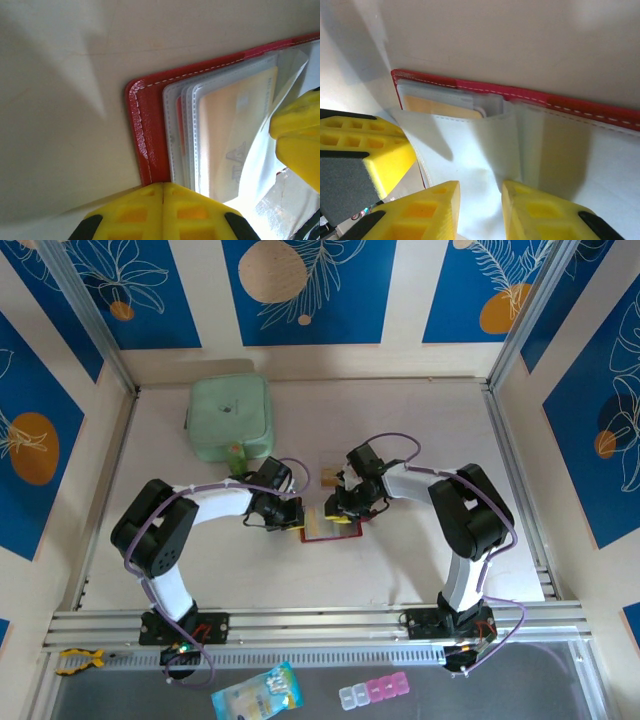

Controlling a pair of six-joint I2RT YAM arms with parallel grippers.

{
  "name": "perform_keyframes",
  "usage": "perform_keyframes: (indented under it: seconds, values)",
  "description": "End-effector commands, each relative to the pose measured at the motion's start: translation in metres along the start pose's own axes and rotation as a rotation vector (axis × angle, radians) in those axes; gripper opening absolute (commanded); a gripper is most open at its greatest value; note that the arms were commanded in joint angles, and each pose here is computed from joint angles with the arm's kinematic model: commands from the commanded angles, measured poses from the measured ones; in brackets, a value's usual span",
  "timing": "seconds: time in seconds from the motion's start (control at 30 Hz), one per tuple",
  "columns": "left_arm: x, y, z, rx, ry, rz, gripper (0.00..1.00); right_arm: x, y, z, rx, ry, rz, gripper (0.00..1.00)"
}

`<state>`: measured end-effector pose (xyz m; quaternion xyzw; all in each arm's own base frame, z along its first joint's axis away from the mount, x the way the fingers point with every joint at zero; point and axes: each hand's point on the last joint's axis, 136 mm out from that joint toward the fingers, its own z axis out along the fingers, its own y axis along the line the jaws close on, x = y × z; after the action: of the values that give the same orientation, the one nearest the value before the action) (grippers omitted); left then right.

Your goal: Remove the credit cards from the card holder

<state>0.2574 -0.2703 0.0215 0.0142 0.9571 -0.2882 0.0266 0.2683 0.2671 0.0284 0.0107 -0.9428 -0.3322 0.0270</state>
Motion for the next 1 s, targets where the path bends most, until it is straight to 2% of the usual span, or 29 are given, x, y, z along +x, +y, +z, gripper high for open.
perform_keyframes:
  seconds: [0.0, 0.2, 0.47, 0.8, 0.97]
  values:
    - [0.002, 0.008, 0.001, -0.05, 0.01, 0.003, 0.05, 0.008, 0.003, -0.004, -0.039, 0.023, -0.021, 0.29]
    - [-0.004, -0.004, -0.012, -0.028, -0.021, 0.01, 0.06, 0.008, 0.0, -0.003, -0.059, 0.029, -0.018, 0.27]
    - [-0.011, -0.031, -0.032, 0.048, -0.058, 0.012, 0.14, 0.007, -0.004, 0.0, -0.06, 0.031, -0.008, 0.27]
    - [-0.014, -0.061, -0.024, 0.171, -0.05, -0.001, 0.26, 0.009, -0.005, -0.001, -0.074, 0.032, 0.0, 0.27]
    - [-0.011, -0.063, -0.015, 0.179, -0.029, -0.01, 0.27, 0.009, -0.005, -0.001, -0.077, 0.03, -0.002, 0.27]
